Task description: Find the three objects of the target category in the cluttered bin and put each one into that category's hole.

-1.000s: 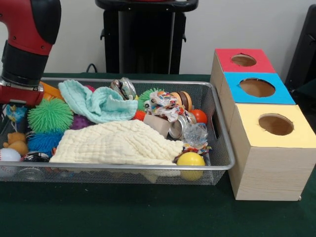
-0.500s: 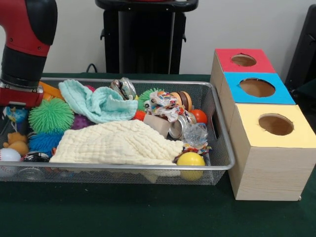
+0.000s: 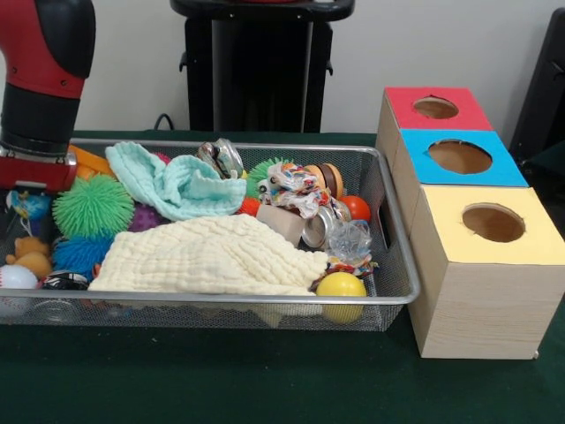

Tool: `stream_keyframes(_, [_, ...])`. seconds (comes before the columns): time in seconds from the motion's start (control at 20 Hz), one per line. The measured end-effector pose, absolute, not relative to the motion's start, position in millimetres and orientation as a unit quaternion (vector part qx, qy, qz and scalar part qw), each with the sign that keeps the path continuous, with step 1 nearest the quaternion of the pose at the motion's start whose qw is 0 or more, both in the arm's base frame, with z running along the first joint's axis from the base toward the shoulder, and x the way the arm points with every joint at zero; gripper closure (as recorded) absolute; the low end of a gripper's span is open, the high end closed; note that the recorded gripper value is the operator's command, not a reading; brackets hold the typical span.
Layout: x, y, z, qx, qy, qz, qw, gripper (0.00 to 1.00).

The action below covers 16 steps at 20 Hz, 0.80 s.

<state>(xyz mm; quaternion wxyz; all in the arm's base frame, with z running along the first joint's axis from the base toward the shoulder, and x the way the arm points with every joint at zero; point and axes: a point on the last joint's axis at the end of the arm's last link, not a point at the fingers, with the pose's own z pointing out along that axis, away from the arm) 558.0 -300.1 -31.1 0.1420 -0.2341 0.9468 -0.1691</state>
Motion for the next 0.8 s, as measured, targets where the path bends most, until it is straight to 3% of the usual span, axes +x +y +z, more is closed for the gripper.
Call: stream_keyframes(0.8, [561.5, -285.2, -14.1, -0.207, 0.954, -0.151, 0.153, 0.00])
